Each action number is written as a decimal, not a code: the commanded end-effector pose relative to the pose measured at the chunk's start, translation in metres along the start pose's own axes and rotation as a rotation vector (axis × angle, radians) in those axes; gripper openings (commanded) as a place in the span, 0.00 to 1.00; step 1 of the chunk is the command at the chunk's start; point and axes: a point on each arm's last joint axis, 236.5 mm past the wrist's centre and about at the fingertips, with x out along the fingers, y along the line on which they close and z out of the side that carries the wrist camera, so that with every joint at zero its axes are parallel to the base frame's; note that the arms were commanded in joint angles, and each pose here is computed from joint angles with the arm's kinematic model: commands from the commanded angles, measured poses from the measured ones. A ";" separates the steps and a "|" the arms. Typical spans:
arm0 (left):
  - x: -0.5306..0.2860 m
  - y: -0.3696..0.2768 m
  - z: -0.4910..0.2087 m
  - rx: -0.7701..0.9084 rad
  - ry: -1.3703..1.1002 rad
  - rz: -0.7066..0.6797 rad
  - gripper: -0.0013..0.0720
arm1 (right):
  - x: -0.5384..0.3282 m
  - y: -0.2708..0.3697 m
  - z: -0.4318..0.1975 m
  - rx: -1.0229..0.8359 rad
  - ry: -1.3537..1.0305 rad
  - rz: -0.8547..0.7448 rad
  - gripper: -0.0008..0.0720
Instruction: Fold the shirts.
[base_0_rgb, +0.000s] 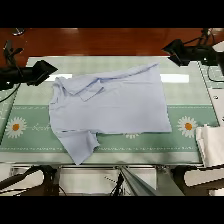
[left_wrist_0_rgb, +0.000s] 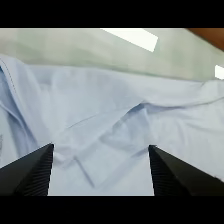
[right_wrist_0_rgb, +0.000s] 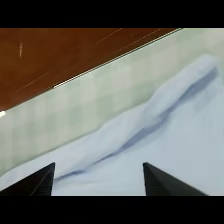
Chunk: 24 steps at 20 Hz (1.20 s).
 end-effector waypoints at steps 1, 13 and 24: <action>-0.051 0.077 -0.052 0.022 0.283 0.197 0.98 | -0.063 -0.032 -0.032 -0.040 0.207 -0.058 0.87; -0.047 0.110 -0.238 -0.581 0.396 -0.036 0.98 | -0.144 -0.110 -0.248 0.167 0.186 -0.239 0.85; -0.011 0.081 -0.250 -0.404 0.413 -0.079 0.04 | -0.157 -0.149 -0.236 0.225 0.053 -0.396 0.85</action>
